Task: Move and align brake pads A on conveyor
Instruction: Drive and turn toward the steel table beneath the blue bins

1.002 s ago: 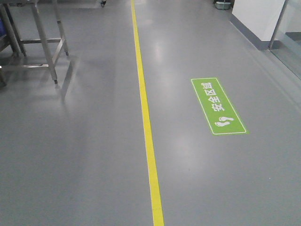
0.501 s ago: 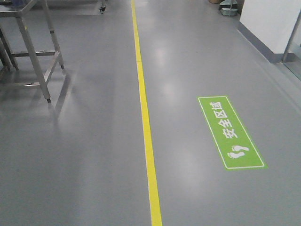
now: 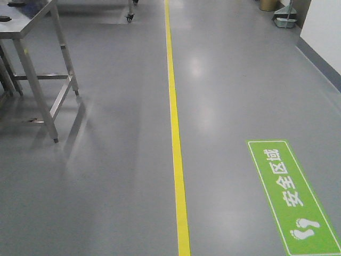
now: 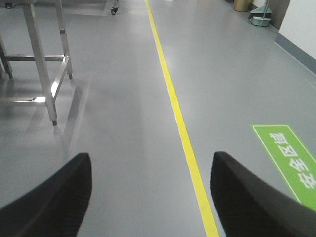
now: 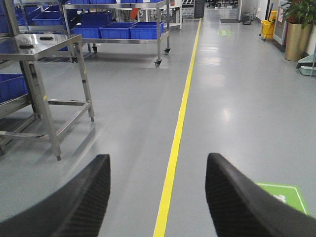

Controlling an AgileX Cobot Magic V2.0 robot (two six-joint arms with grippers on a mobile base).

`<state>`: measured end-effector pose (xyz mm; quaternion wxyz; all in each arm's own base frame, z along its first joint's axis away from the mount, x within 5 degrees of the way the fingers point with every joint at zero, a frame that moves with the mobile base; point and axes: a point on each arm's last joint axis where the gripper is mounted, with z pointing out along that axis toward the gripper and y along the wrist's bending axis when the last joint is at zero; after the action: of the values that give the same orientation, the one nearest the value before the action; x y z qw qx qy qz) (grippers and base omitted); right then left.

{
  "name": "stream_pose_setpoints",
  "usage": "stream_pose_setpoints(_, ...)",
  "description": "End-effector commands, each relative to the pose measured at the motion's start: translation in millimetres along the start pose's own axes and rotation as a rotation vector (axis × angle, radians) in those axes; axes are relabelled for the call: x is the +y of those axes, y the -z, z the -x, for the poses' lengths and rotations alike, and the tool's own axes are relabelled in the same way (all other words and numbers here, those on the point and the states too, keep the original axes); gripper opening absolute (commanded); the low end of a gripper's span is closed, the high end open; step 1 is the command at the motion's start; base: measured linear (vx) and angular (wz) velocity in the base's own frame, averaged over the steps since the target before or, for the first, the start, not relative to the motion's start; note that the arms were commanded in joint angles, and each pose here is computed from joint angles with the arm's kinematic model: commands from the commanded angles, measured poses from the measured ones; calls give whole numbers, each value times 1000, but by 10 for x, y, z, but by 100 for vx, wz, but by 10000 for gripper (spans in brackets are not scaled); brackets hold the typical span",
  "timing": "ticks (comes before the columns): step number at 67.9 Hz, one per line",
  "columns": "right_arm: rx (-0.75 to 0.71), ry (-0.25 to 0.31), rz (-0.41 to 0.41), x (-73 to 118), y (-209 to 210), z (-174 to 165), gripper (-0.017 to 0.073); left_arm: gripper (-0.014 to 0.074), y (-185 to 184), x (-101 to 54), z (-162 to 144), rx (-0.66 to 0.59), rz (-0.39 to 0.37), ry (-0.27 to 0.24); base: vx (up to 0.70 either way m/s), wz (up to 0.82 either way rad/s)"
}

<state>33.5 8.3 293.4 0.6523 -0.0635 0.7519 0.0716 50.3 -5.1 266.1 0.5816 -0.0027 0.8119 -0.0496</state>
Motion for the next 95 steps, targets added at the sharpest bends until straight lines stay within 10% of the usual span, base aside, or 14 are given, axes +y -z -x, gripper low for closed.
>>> stream_pose_setpoints(1, -91, 4, -5, -2, 19, 150, 419, 503, 25, -12, 138, -84, -9, 0, 68, 1)
stream_pose_setpoints(95, -91, 4, -5, -2, 19, 150, 419, 503, 25, -12, 138, -84, -9, 0, 69, 2)
